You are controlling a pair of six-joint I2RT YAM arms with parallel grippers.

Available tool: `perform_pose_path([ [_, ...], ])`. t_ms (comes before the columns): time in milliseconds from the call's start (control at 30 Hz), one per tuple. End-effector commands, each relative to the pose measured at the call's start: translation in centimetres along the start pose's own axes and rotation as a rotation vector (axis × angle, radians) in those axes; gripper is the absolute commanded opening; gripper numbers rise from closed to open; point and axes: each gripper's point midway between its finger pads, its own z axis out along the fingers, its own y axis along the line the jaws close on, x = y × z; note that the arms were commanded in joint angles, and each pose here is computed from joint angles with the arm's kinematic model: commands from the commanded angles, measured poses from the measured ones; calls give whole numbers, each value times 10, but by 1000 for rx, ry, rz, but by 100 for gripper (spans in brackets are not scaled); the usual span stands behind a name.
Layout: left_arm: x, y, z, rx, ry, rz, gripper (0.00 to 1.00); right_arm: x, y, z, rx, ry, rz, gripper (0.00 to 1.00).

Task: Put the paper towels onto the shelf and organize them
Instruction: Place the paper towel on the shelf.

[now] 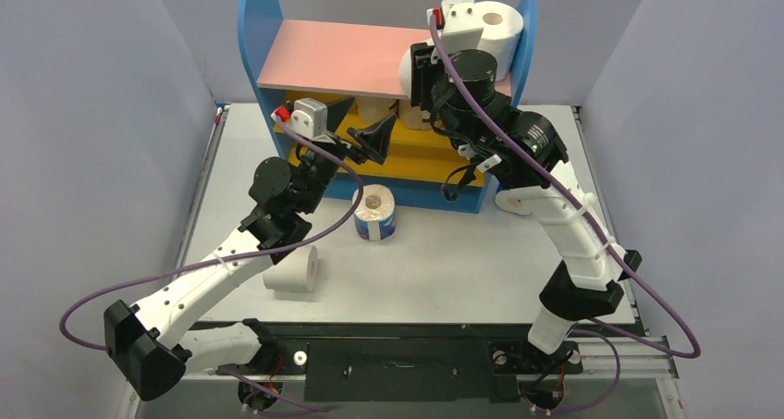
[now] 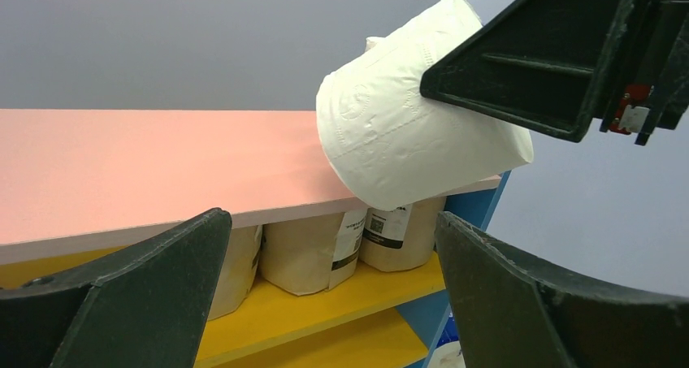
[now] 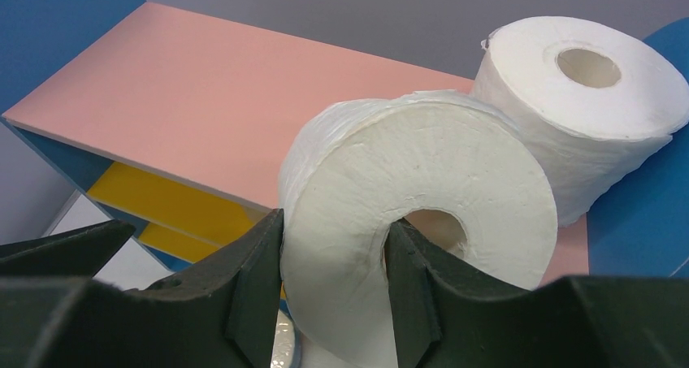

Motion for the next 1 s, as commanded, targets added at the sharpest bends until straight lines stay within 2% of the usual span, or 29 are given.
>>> perform_pose_path([
  [0, -33, -10, 13, 40, -98, -2, 96, -35, -6, -3, -9, -103, 88, 30],
  [533, -22, -22, 48, 111, -130, 94, 96, -30, -3, 11, -6, -93, 114, 34],
  [967, -1, -20, 44, 165, -120, 338, 96, -28, -5, 10, 2, -89, 139, 37],
])
